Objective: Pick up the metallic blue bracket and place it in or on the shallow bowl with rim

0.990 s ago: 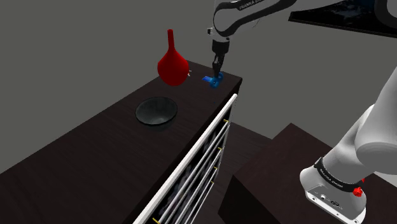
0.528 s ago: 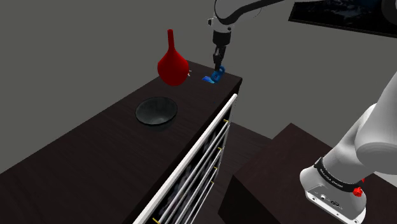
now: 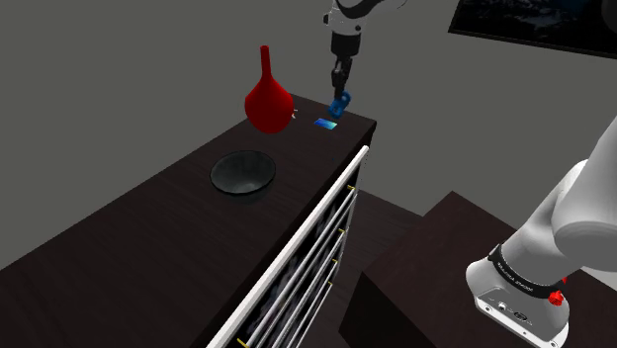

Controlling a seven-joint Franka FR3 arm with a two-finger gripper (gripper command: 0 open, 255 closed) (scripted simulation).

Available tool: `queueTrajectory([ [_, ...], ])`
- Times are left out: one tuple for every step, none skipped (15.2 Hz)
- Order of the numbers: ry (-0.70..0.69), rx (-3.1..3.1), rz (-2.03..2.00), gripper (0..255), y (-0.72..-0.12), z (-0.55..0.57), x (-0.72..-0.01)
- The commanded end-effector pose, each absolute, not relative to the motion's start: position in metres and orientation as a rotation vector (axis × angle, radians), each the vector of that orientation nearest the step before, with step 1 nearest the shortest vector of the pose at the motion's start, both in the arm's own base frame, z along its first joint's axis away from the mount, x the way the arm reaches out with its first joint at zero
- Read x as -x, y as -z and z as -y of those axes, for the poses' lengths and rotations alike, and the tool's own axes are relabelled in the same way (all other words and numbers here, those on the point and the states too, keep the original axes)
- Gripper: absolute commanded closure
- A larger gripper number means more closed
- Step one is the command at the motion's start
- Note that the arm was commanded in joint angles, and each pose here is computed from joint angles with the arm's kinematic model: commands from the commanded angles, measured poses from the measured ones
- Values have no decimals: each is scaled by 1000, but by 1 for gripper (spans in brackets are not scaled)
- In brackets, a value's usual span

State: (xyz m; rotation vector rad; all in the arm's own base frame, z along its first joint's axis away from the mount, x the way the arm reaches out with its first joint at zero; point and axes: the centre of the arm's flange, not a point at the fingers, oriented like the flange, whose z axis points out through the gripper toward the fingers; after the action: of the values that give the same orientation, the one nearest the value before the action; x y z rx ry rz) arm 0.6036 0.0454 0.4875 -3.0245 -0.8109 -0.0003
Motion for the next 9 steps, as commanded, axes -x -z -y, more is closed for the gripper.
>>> queueTrajectory([
  [0, 3024, 811, 255, -490, -65, -605],
  [0, 3024, 811, 255, -491, -79, -605],
  [0, 3024, 811, 255, -492, -92, -605],
  [0, 3024, 811, 255, -493, -105, -605],
  [0, 3024, 811, 255, -494, -118, -605],
  [0, 3024, 811, 255, -496, -131, -605],
  [0, 3024, 811, 255, -497, -144, -605],
  [0, 3024, 811, 255, -498, -157, -605],
  [0, 3024, 811, 255, -499, -171, -606],
])
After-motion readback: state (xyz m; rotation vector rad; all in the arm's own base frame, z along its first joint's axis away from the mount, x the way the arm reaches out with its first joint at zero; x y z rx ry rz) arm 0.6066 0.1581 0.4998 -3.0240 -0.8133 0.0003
